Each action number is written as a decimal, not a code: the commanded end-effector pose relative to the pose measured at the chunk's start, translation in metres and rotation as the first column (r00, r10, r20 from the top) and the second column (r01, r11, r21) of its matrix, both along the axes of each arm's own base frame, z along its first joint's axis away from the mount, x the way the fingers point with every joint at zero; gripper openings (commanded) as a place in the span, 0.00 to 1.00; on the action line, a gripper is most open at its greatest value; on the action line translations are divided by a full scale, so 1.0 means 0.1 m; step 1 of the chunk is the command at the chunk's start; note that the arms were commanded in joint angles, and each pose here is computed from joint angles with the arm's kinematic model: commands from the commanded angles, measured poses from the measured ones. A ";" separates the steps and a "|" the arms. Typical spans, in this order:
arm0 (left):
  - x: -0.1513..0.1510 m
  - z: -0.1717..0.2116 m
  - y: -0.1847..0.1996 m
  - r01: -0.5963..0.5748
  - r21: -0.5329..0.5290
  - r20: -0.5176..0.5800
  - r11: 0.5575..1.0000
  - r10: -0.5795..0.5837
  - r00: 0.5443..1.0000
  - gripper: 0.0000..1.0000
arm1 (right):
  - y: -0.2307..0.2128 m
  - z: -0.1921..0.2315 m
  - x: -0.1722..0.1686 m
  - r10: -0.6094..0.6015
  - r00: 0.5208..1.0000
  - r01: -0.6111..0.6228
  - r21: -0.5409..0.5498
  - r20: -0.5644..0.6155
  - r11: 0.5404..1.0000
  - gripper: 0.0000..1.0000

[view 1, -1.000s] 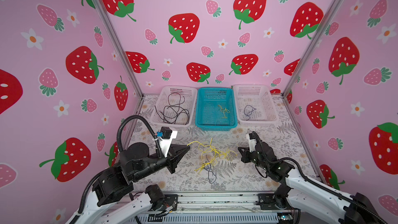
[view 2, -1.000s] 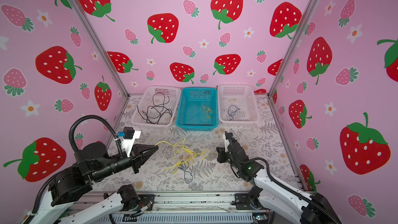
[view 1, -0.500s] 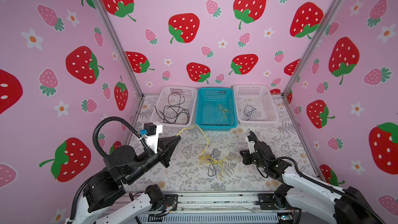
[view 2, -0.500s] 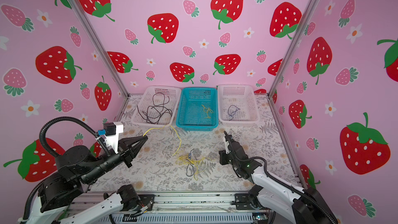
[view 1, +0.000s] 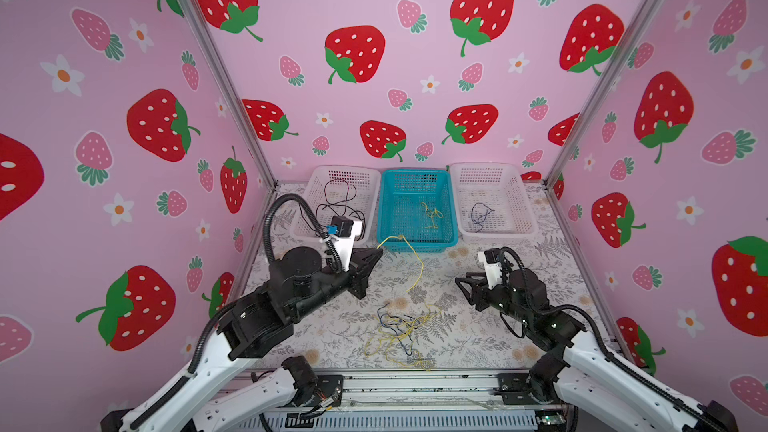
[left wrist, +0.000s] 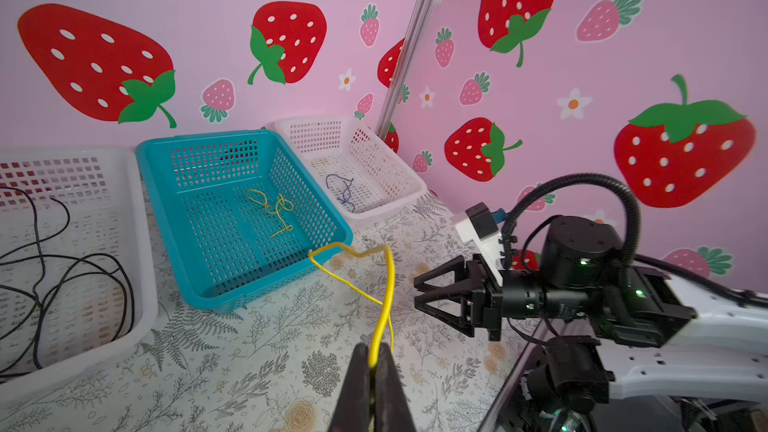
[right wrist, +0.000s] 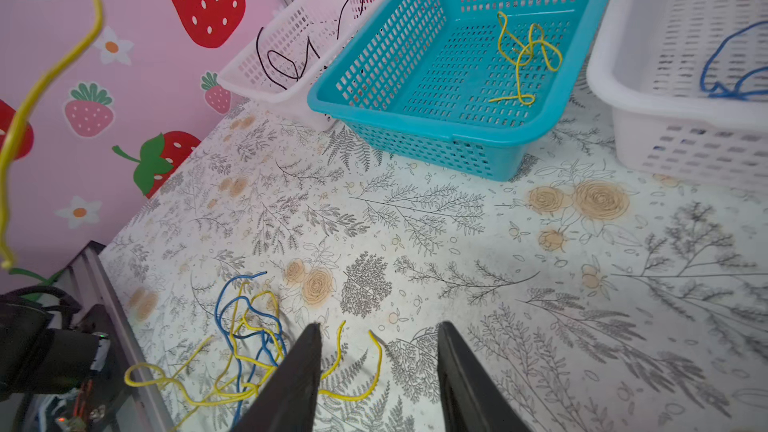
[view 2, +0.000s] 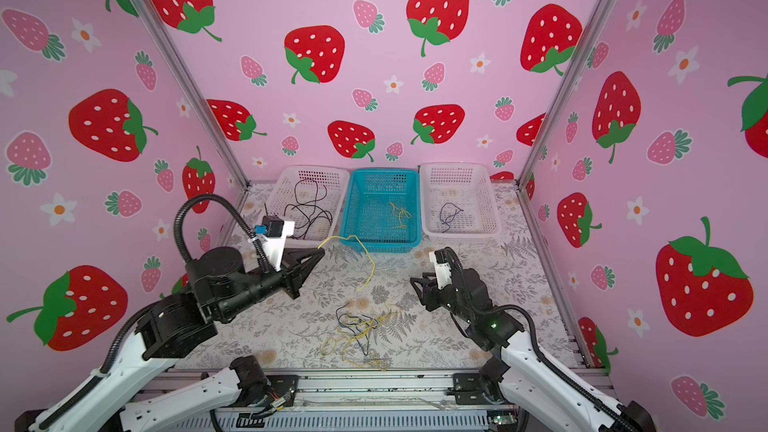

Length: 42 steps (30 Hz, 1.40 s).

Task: Untangle the cables
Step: 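Carry the yellow cable to the teal basket while the right gripper draws back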

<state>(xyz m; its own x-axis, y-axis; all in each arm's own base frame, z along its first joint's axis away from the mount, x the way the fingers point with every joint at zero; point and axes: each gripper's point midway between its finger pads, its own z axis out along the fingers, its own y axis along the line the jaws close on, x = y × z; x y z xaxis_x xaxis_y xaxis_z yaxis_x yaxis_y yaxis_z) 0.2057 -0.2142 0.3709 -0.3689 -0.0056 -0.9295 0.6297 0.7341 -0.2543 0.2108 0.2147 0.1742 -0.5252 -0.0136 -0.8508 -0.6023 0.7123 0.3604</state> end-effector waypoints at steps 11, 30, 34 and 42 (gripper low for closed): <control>1.72 -0.44 -0.53 -0.163 0.226 -0.035 0.960 0.175 0.984 0.00 | -0.16 0.35 -0.01 -0.064 0.995 0.062 0.034 0.078 0.998 0.64; 2.80 -1.29 -0.80 -0.137 0.319 -0.151 0.938 0.193 0.970 0.27 | -0.04 0.35 -0.18 0.035 0.998 -0.040 0.091 0.051 0.995 0.66; 2.83 -1.29 -0.80 -0.137 0.318 -0.163 0.938 0.197 0.967 0.48 | 0.02 0.32 -0.22 0.073 0.997 -0.076 0.115 0.033 0.990 0.66; 2.43 -0.84 -0.59 -0.179 0.208 -0.168 0.962 0.215 0.962 0.99 | 0.29 0.04 -0.49 0.236 0.970 -0.227 0.135 -0.062 0.965 0.65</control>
<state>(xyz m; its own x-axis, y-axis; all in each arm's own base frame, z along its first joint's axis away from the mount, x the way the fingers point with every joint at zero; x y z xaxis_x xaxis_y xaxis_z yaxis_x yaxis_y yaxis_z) 0.4663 -0.2823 0.2431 -0.5883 0.1425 -0.7960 0.4223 0.8936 -0.1522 0.1759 0.2324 0.1859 -0.5525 -0.0150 -0.8334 -0.6910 0.5674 0.4478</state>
